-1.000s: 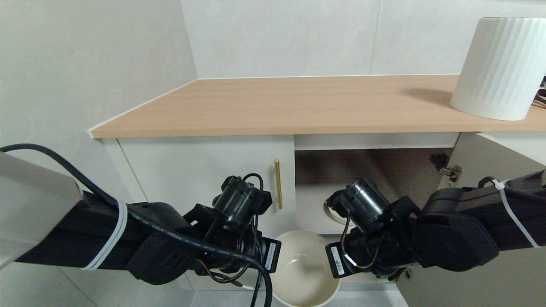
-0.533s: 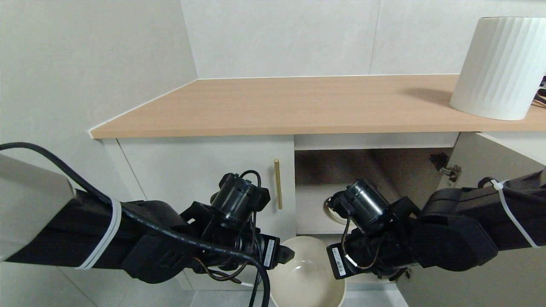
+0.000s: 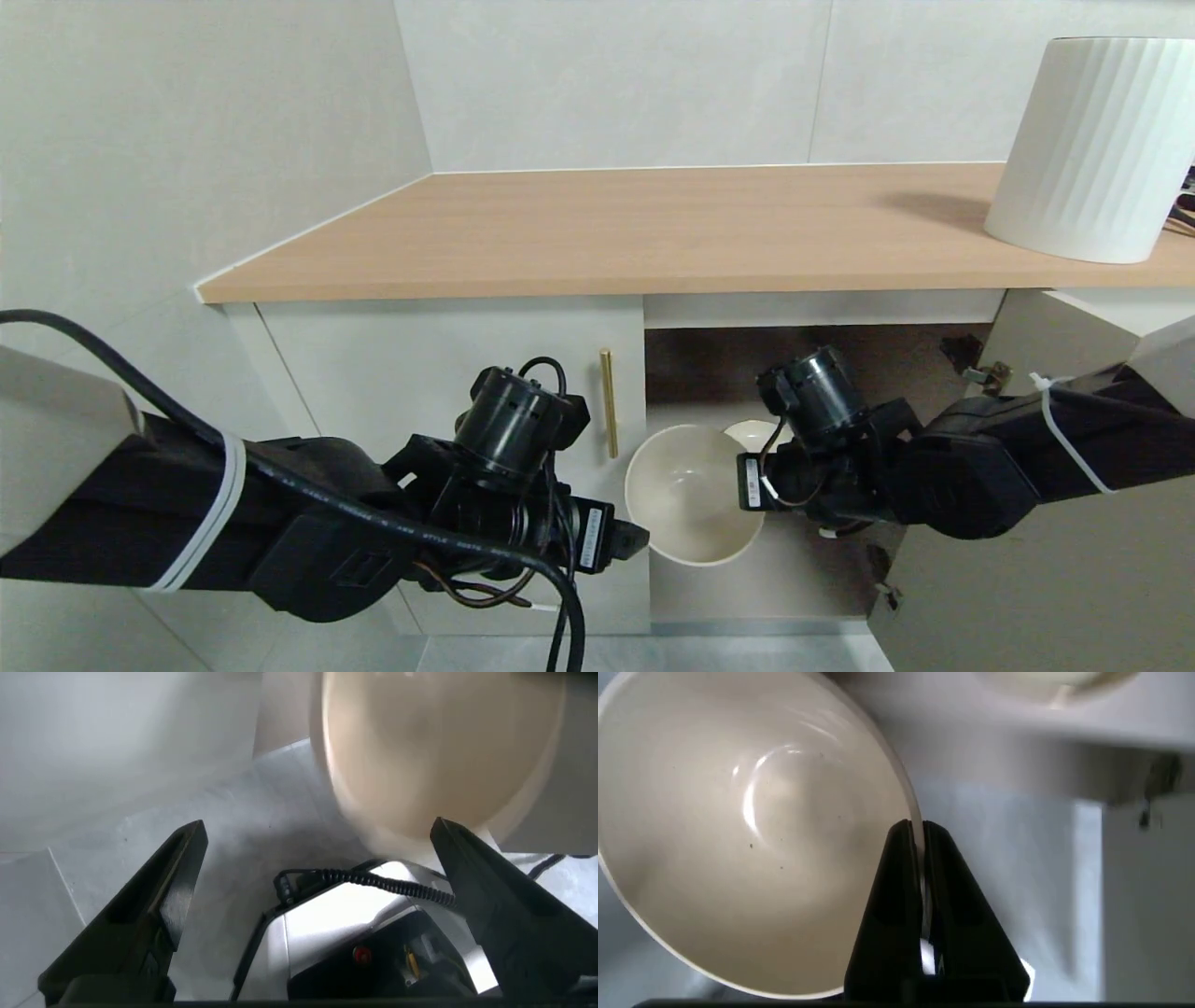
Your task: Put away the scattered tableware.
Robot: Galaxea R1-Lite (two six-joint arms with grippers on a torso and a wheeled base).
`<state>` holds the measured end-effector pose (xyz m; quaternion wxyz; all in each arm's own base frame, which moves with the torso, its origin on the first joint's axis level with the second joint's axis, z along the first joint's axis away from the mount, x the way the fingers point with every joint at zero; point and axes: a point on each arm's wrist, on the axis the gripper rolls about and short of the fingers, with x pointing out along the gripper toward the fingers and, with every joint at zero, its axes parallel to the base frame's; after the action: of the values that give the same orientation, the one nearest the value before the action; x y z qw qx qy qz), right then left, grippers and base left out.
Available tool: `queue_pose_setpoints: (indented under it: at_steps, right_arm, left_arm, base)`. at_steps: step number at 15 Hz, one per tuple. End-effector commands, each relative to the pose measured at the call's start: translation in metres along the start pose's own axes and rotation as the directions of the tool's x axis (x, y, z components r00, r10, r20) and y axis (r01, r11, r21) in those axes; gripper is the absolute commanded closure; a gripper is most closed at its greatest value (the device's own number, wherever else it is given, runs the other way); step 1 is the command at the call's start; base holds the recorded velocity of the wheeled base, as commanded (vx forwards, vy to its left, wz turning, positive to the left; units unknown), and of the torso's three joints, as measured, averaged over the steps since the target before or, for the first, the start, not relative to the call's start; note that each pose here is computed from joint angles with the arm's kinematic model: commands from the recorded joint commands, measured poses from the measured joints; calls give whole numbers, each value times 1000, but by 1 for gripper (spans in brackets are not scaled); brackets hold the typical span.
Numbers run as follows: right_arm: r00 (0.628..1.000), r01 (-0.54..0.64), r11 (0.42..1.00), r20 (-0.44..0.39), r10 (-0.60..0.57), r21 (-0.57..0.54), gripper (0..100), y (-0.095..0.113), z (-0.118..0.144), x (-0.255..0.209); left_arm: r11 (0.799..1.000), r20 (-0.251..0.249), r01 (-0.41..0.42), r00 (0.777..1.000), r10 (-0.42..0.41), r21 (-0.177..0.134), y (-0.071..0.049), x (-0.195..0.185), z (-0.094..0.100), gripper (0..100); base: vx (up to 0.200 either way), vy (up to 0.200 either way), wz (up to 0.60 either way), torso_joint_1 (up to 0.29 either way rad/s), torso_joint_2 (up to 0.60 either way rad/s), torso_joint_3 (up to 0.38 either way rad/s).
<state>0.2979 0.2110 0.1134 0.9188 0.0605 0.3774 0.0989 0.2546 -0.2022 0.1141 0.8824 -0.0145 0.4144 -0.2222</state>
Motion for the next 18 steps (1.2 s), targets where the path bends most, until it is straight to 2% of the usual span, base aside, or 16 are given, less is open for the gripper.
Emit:
queue_pose_setpoints:
  at_steps: [1, 5, 8, 12, 18]
  right_arm:
    - [999, 33, 998, 23, -34, 44, 100, -15, 5, 17]
    - [985, 122, 984, 107, -137, 133, 100, -43, 19, 54]
    - [973, 172, 962, 115, -199, 213, 100, -66, 29, 79]
    - [961, 220, 939, 105, -255, 264, 100, -94, 35, 104]
    - [955, 244, 924, 95, -283, 294, 100, -109, 36, 121]
  left_arm:
    - [1000, 3, 1, 1000, -1, -1, 0, 0, 0, 0]
    - [1000, 7, 2, 1000, -2, -1, 0, -1, 1, 0]
    - [1000, 6, 2, 1000, -2, -1, 0, -1, 1, 0]
    - [1000, 6, 2, 1000, -2, -1, 0, -1, 1, 0]
    - [1000, 6, 2, 1000, -2, -1, 0, -1, 1, 0]
  base:
    - [0, 0, 0, 0, 0, 0]
    - [0, 0, 0, 0, 0, 0]
    - [0, 0, 0, 0, 0, 0]
    - [0, 0, 0, 0, 0, 0]
    - [0, 0, 0, 0, 0, 0]
